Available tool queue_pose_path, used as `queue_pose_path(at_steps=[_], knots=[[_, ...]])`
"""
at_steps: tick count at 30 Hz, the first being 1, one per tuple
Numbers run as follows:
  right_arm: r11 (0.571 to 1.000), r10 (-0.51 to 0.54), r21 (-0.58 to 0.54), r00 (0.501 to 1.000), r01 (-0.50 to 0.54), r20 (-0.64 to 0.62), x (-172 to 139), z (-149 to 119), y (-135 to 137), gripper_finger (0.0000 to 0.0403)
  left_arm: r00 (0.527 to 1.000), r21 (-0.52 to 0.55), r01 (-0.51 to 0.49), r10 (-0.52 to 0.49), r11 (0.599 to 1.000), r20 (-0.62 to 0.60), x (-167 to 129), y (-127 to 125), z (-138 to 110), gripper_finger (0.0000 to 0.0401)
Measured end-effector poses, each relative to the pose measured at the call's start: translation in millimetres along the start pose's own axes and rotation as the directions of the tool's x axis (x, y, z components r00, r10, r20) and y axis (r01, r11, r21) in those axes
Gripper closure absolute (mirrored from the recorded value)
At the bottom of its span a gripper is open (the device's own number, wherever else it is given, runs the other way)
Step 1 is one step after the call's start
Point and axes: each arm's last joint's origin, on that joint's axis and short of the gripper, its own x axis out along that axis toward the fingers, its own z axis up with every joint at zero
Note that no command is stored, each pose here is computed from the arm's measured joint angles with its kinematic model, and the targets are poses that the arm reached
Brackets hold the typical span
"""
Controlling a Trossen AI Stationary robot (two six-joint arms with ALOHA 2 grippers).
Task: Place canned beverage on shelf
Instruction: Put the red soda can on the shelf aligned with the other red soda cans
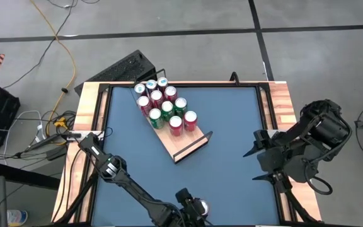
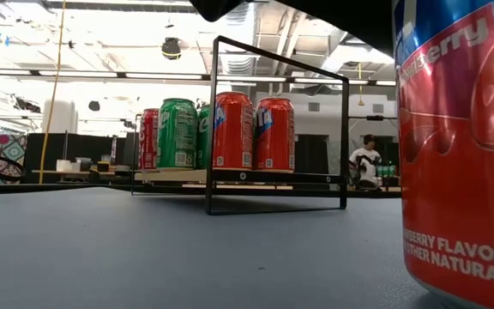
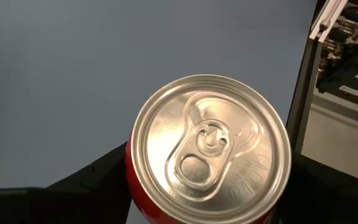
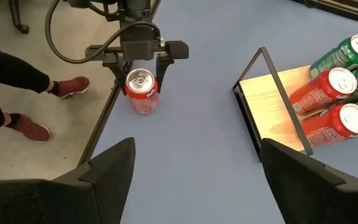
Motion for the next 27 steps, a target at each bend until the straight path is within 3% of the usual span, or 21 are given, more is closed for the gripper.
queue_pose_path(at_steps=[9, 13, 20, 27], knots=[[1.0, 0.0, -0.003, 1.0, 0.0, -0.001, 0, 0, 0, 0.0074, 1.0, 0.029, 0.0, 0.001, 1.0, -0.025, -15, -1, 0, 0.0119], [1.0, 0.0, -0.016, 1.0, 0.0, -0.001, 0, 0, 0, 0.0074, 0.999, 0.111, 0.003, 0.003, 0.994, -0.054, -31, 4, 11, 0.0119], [1.0, -0.001, -0.018, 1.0, 0.001, -0.001, 0, 0, 0, 0.0074, 0.99, 0.271, 0.12, -0.094, 0.955, -0.105, -89, 24, 71, 0.0119], [1.0, -0.006, -0.019, 1.0, 0.006, 0.003, 0, 0, 0, 0.0074, 0.993, 0.431, 0.094, -0.054, 0.897, -0.105, -148, 65, 117, 0.0119]])
